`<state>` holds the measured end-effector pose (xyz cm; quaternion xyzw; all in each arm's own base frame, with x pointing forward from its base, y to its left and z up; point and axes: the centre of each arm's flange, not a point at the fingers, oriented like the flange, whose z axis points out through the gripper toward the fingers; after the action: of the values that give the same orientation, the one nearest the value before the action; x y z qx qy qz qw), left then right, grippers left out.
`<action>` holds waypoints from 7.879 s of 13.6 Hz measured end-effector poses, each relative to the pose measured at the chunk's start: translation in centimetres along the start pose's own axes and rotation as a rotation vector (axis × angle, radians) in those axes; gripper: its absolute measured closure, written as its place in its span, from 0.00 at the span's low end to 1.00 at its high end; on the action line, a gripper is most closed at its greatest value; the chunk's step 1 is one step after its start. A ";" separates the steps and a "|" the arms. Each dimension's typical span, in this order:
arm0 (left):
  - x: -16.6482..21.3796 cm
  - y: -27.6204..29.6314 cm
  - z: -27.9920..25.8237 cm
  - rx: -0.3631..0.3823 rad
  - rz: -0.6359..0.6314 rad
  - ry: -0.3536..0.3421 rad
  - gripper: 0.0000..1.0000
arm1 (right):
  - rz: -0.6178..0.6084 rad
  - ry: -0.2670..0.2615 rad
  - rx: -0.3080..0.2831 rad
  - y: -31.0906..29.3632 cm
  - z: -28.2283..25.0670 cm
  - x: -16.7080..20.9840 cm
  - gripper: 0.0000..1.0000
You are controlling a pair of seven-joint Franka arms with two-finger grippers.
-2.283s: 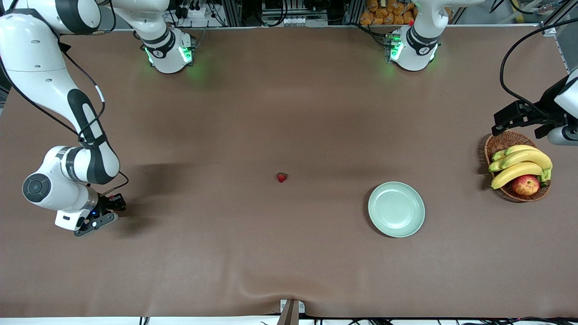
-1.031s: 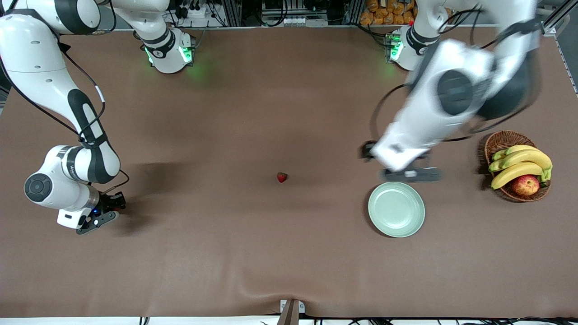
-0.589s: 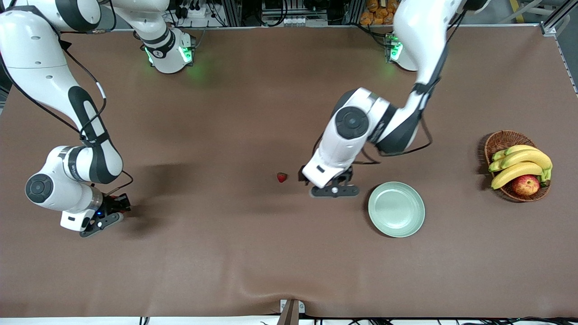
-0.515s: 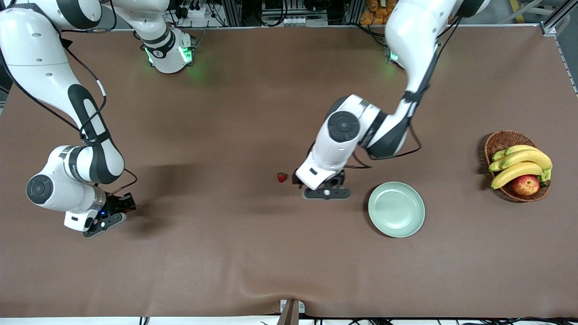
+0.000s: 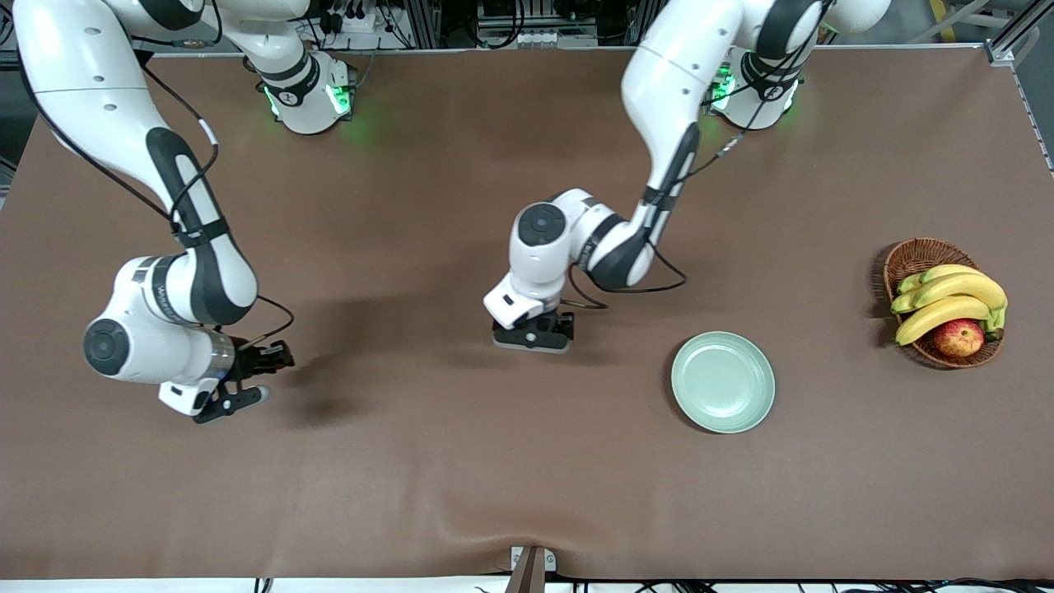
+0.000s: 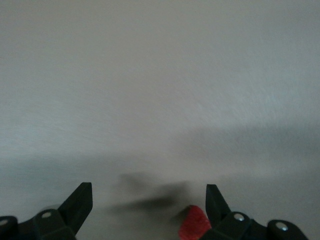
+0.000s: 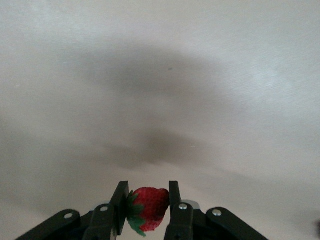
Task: Collect all strawberries into plate
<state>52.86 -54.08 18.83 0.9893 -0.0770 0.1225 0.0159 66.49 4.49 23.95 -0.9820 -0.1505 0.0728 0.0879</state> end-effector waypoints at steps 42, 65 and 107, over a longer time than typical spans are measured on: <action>9.7 -38.1 0.9 0.229 -0.787 -0.201 0.68 | 0.471 0.152 0.231 -37.9 11.3 1.5 0.16; -0.3 1.6 -1.8 -0.115 -0.401 0.052 0.00 | -0.021 0.010 -0.171 11.0 -3.6 -3.2 0.00; 16.3 -39.6 -5.5 0.312 -1.025 0.100 0.64 | 0.204 -0.084 0.103 -17.3 1.3 1.9 0.67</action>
<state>73.36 -17.09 27.65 0.8837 0.4357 0.1558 -0.0699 63.20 21.54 25.80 -0.9825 -0.0493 0.1299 0.1239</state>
